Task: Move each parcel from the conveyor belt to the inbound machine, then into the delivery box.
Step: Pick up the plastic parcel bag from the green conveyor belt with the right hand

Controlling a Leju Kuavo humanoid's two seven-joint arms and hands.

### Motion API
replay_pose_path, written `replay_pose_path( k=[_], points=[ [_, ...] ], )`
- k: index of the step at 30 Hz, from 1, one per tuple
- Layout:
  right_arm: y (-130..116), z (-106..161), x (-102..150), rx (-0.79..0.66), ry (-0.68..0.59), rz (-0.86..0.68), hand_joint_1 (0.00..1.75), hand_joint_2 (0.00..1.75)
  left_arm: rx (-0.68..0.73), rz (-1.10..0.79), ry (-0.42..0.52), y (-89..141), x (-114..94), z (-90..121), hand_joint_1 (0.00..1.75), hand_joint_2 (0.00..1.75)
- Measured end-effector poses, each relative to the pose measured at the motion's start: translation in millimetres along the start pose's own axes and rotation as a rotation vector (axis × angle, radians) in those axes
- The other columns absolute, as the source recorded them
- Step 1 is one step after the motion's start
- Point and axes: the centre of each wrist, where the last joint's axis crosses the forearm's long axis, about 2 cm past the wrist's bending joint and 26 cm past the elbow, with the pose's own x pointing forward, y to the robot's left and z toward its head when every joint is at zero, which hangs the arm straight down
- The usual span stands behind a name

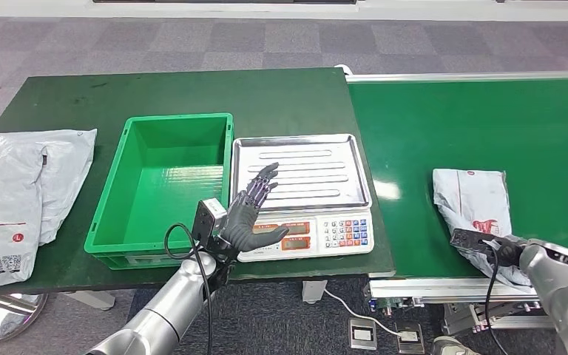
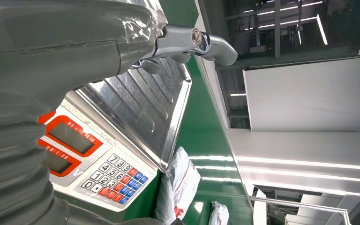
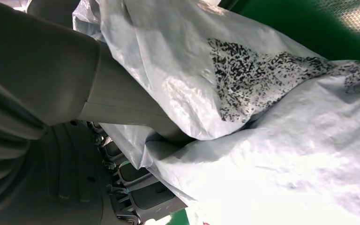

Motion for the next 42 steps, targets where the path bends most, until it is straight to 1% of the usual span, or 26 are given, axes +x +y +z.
replay_pose_path(
  k=[15, 16, 17, 18, 20, 21, 22, 26, 27, 28, 29, 30, 31, 32, 33, 35, 38, 42],
  points=[
    [0.8, -0.1, 0.1, 0.001, -0.001, 0.0, 1.75, 1.75, 0.0, 0.0, 0.0, 0.0, 0.0, 0.0, 0.0, 1.75],
    [4.5, -0.9, 5.2, -0.007, -0.026, -0.006, 1.75, 1.75, 0.0, 0.0, 0.0, -0.2, 0.0, 0.0, 0.0, 1.75],
    [10.0, -1.2, 15.5, -0.049, -0.093, -0.027, 1.75, 1.75, -0.001, 0.001, -0.001, -0.7, 0.0, 0.2, 0.0, 1.75],
    [15.5, 0.6, 33.0, -0.136, -0.215, -0.067, 1.75, 1.75, -0.001, 0.001, -0.003, -1.0, 0.0, 0.5, 0.0, 1.75],
    [16.3, 16.3, 71.1, -0.455, -0.554, -0.171, 1.75, 1.75, -0.003, -0.001, -0.005, -1.2, 0.1, 0.9, 0.0, 1.75],
    [13.0, 25.0, 82.4, -0.592, -0.671, -0.198, 1.75, 1.75, -0.003, -0.002, -0.005, -1.0, 0.2, 0.9, 0.0, 1.75],
    [9.8, 30.4, 87.7, -0.682, -0.737, -0.204, 1.75, 1.75, -0.004, -0.003, -0.005, -0.8, 0.3, 0.8, 0.0, 1.75],
    [8.2, 33.3, 92.2, -0.736, -0.775, -0.203, 1.75, 1.75, -0.004, -0.003, -0.005, -1.0, 0.3, 0.7, 0.0, 1.75],
    [4.0, 41.0, 97.0, -0.911, -0.842, -0.182, 1.75, 1.75, -0.006, 0.0, -0.007, -2.8, 0.5, 0.0, 0.0, 1.75],
    [-1.9, 53.0, 100.9, -1.167, -0.885, -0.153, 1.75, 1.75, -0.008, 0.003, -0.009, -4.6, 0.7, -0.7, 0.0, 1.75],
    [-7.7, 69.8, 102.9, -1.445, -0.874, -0.143, 1.75, 1.75, -0.009, 0.004, -0.01, -5.6, 0.8, -1.0, 0.0, 1.75],
    [-12.2, 88.6, 102.7, -1.682, -0.852, -0.132, 1.75, 1.75, -0.01, 0.006, -0.012, -6.7, 0.9, -1.2, 0.0, 1.75],
    [-14.5, 101.8, 100.9, -1.766, -0.827, -0.162, 1.75, 1.75, -0.011, 0.006, -0.011, -6.1, 0.8, -0.7, 0.0, 1.75],
    [-16.0, 112.4, 100.6, -1.778, -0.836, -0.188, 1.75, 1.75, -0.011, 0.006, -0.011, -5.5, 0.7, -0.4, 0.0, 1.75],
    [-17.2, 119.2, 101.5, -1.762, -0.875, -0.176, 1.75, 1.75, -0.013, 0.007, -0.011, -5.6, 0.7, -0.4, 0.0, 1.75],
    [-19.8, 129.3, 104.2, -1.793, -0.896, -0.147, 1.75, 1.75, -0.013, 0.009, -0.012, -5.5, 0.9, -0.7, 0.0, 1.75],
    [-22.7, 136.2, 107.5, -1.818, -0.904, -0.119, 1.75, 1.75, -0.011, 0.009, -0.014, -5.4, 1.3, -1.2, 0.0, 1.75],
    [-23.6, 138.9, 109.4, -1.827, -0.906, -0.106, 1.75, 1.75, -0.011, 0.009, -0.016, -5.2, 1.8, -1.8, 0.0, 1.75]
  ],
)
